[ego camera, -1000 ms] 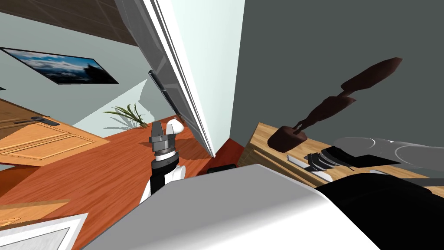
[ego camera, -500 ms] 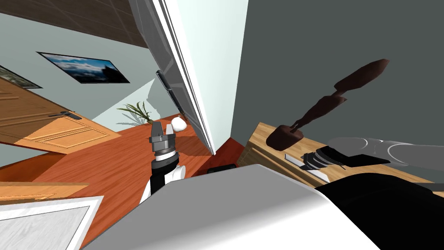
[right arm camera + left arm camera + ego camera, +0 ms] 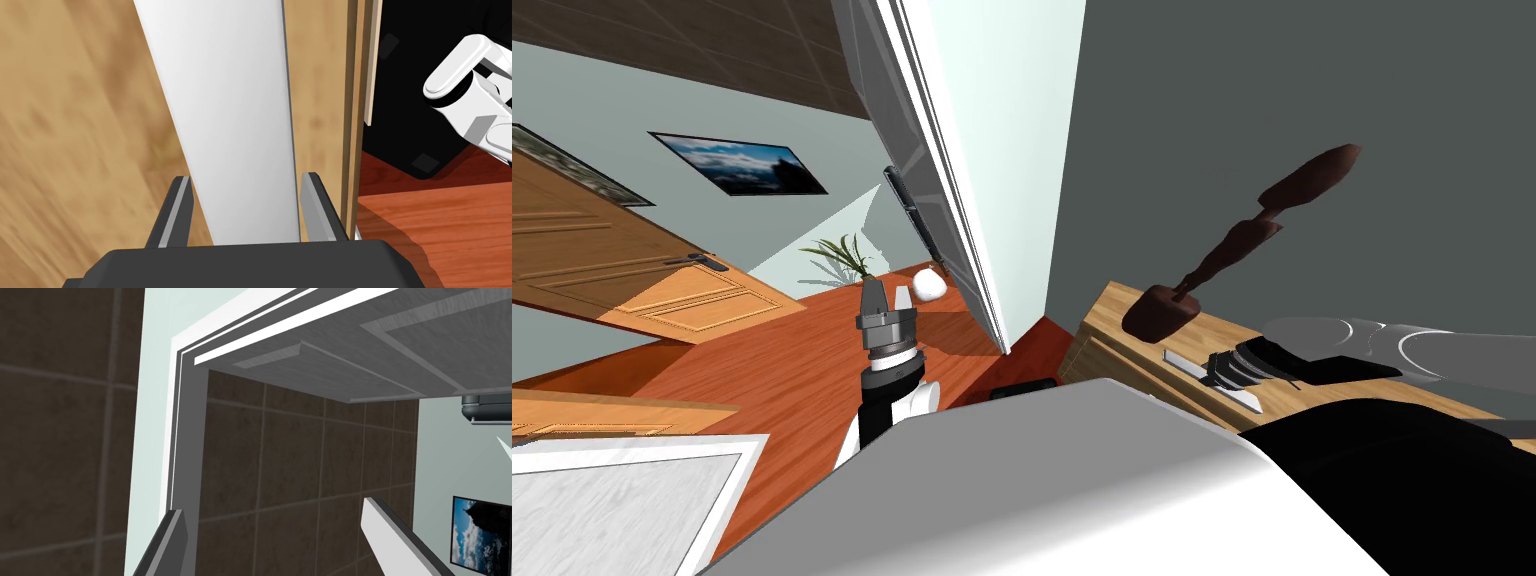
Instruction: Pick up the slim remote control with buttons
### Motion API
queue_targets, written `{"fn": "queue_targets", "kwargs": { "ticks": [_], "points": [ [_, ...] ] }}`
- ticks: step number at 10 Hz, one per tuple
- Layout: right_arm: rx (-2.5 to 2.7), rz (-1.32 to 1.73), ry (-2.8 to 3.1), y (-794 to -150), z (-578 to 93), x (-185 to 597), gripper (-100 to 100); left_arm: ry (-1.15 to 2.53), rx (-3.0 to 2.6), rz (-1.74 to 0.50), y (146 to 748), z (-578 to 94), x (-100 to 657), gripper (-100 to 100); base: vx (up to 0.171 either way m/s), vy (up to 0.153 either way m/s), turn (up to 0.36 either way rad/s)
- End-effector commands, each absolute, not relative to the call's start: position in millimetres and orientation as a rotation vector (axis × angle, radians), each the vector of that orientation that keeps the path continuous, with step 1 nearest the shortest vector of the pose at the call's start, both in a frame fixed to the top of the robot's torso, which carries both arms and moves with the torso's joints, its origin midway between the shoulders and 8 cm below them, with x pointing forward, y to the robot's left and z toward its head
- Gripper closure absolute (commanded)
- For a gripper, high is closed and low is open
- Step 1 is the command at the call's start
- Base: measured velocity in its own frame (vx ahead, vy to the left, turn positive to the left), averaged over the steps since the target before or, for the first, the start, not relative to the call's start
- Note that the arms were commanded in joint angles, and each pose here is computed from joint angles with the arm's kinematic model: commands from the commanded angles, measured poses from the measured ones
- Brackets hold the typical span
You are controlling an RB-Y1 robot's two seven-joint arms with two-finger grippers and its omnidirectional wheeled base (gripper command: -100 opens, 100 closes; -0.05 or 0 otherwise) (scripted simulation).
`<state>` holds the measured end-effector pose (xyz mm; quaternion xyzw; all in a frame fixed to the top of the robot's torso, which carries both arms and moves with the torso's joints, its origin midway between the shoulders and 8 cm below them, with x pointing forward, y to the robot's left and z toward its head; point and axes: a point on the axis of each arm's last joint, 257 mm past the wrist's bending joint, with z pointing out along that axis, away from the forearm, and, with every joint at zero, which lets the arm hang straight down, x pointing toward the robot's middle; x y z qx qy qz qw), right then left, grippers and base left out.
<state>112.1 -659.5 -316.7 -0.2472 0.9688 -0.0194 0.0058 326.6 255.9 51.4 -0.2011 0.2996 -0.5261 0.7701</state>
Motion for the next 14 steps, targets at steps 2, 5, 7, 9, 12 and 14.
{"fn": "queue_targets", "kwargs": {
  "ticks": [2, 5, 7, 9, 12, 14],
  "points": [
    [-0.773, -0.061, 3.032, -660, -317, 112, 100, 0.650, -0.436, -1.141, 256, 51, 327, 0, 0.000, 0.000, 0.000],
    [-0.796, -0.055, 3.029, -667, -313, 109, 100, 0.650, -0.436, -1.141, 256, 51, 327, 0, 0.043, 0.015, -0.085],
    [-0.833, -0.065, 3.022, -676, -310, 106, 100, 0.650, -0.436, -1.141, 256, 51, 327, 0, 0.141, 0.064, -0.132],
    [-0.868, -0.065, 3.014, -682, -308, 103, 100, 0.650, -0.436, -1.141, 256, 51, 327, 0, 0.089, 0.027, -0.079],
    [-0.917, -0.063, 3.000, -692, -303, 97, 100, 0.650, -0.436, -1.141, 256, 51, 327, 0, 0.092, 0.037, -0.111],
    [-0.942, -0.062, 2.992, -697, -300, 93, 100, 0.650, -0.436, -1.141, 256, 51, 327, 0, 0.105, 0.049, -0.133]
  ]
}}
